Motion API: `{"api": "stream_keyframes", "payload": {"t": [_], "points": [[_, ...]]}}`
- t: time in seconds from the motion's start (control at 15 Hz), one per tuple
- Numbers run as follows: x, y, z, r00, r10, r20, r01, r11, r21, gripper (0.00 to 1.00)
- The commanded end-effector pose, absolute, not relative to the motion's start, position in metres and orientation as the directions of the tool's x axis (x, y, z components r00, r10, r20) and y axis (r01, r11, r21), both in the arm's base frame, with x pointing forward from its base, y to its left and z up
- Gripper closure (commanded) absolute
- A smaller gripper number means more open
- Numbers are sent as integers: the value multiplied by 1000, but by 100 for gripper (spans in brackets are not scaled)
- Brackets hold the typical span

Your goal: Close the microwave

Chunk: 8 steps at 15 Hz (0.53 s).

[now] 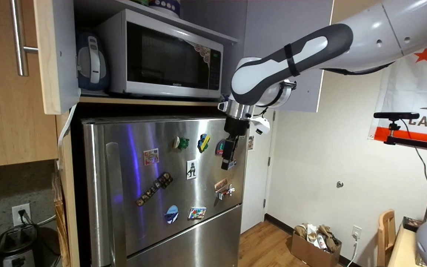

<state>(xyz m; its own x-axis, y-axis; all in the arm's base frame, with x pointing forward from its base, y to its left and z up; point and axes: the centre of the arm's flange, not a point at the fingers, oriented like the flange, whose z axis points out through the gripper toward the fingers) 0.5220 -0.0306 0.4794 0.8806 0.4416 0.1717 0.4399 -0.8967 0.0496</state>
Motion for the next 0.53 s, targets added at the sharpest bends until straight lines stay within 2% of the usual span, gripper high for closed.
{"api": "stream_keyframes", "payload": {"t": [0.0,0.27,0.33,0.47], "points": [[471,-25,477,872,459,171,450,-888,94,0],[453,-24,471,867,466,174,459,-885,81,0],[473,-28,473,870,467,160,465,-884,51,0],[467,-27,470,867,472,160,471,-881,48,0]]}}
